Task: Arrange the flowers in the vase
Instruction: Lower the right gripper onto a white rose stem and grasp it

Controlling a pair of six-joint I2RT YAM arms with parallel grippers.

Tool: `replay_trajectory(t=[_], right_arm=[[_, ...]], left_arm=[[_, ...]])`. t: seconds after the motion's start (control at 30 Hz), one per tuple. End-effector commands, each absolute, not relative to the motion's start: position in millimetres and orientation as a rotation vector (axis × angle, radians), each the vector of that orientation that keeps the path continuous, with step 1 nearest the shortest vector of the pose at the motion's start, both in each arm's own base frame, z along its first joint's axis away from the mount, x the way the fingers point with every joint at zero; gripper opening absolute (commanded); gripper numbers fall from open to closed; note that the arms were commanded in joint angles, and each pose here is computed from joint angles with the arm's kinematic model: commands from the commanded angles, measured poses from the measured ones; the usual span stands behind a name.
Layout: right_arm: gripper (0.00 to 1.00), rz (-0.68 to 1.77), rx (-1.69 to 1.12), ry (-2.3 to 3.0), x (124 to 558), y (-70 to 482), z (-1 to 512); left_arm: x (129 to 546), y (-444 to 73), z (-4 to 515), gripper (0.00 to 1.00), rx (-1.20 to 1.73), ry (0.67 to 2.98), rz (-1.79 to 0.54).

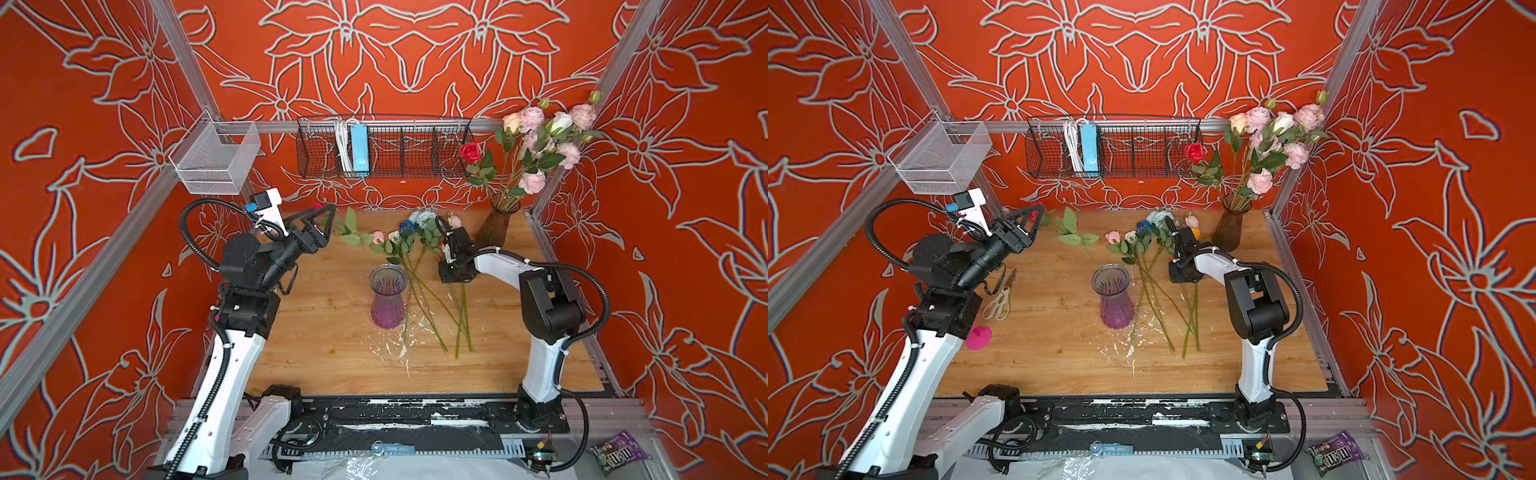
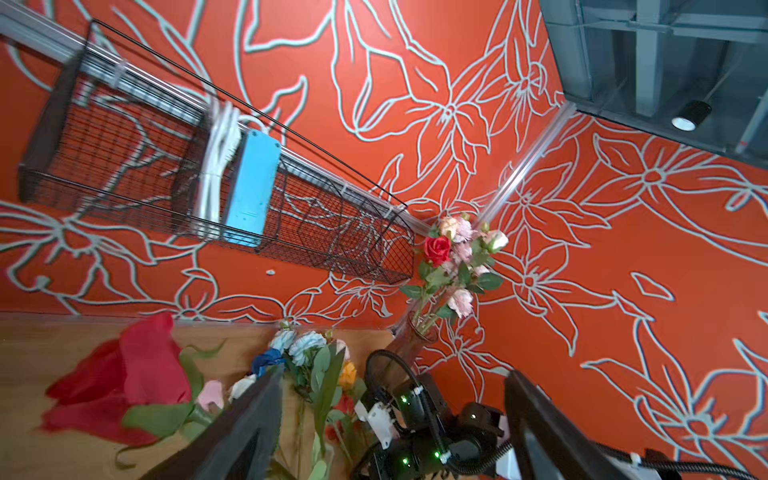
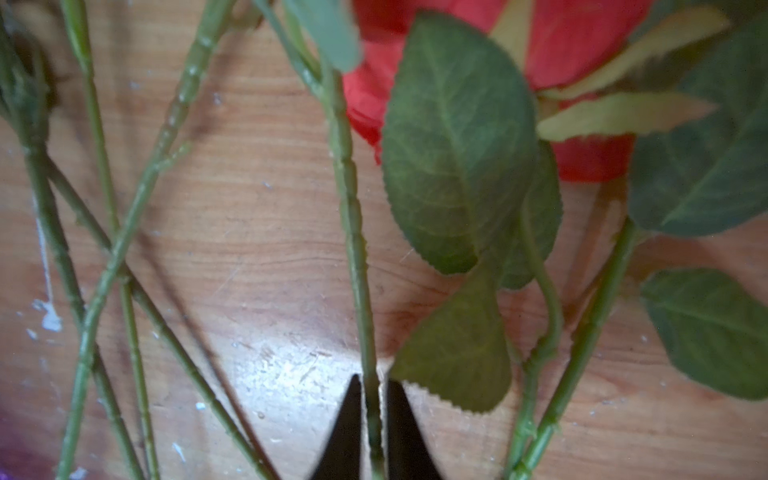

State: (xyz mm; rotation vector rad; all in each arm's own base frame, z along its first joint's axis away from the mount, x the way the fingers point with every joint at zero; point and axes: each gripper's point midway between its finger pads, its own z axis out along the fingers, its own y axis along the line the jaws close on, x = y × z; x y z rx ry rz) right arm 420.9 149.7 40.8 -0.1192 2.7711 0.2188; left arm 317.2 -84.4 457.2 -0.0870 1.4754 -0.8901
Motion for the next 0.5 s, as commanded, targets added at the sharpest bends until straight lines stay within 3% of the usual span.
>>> replay_trajectory(t=[0.0, 0.47], right_arm=[[0.02, 0.272, -0.105, 2.74, 426.5, 153.8, 48.9], [0.0, 0.571, -0.078, 2.478, 417.7, 181.9, 152.4]], left_arm=[[314.5, -78.7, 465.0, 0.86, -0.089, 1.451, -0.885], [312.1, -83.1, 466.3, 0.87, -0.068, 1.434, -0.95]])
